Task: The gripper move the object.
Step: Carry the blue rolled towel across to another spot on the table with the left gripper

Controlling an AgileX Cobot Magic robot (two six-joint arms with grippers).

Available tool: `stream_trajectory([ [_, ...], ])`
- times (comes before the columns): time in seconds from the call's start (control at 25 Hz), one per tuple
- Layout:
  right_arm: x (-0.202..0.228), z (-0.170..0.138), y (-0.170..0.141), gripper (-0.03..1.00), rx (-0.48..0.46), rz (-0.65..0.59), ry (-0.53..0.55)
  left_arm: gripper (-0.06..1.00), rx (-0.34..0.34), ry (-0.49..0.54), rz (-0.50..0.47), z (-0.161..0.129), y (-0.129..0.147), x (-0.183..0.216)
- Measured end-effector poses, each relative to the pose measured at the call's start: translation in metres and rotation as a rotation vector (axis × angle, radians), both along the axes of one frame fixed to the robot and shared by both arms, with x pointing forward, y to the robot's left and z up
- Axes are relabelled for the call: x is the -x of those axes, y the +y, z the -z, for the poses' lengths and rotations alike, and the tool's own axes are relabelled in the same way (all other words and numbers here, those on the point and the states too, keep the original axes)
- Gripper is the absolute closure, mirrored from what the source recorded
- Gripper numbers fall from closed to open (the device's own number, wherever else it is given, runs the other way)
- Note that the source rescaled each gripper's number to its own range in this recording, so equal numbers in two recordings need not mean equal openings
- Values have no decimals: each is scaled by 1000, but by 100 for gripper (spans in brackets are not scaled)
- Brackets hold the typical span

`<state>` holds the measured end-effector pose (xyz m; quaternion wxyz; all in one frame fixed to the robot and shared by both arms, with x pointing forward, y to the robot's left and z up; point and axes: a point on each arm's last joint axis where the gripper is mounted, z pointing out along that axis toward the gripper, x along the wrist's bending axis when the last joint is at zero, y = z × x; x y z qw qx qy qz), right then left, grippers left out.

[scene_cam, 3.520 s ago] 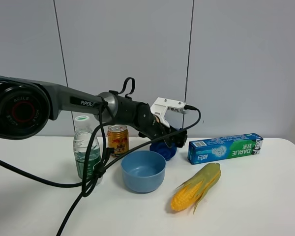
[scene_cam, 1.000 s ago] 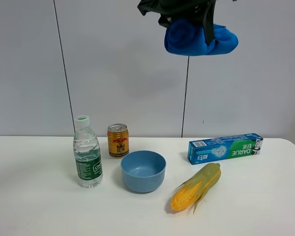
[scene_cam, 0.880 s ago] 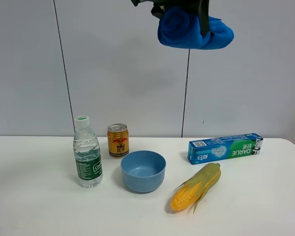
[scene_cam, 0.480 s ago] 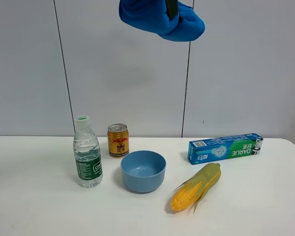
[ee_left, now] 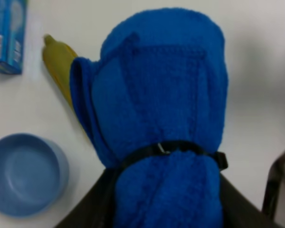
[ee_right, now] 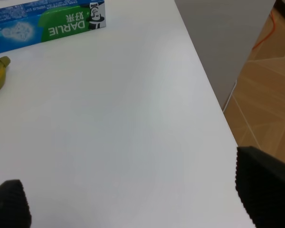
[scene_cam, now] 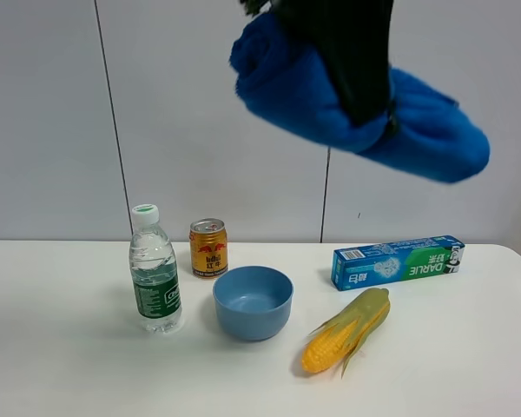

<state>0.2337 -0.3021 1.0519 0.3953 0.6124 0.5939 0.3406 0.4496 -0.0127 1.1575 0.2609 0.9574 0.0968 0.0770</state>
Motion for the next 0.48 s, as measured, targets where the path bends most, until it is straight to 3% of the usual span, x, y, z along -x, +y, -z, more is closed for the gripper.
stream_trajectory([
  [0.08, 0, 0, 0, -3, 0, 0, 0, 94, -70, -24, 98, 14, 8, 4],
  [0.24, 0, 0, 0, -3, 0, 0, 0, 94, -182, -27, 192, 47, 30, 5],
  [0.48, 0, 0, 0, -3, 0, 0, 0, 94, -185, -92, 169, 91, 54, -16],
])
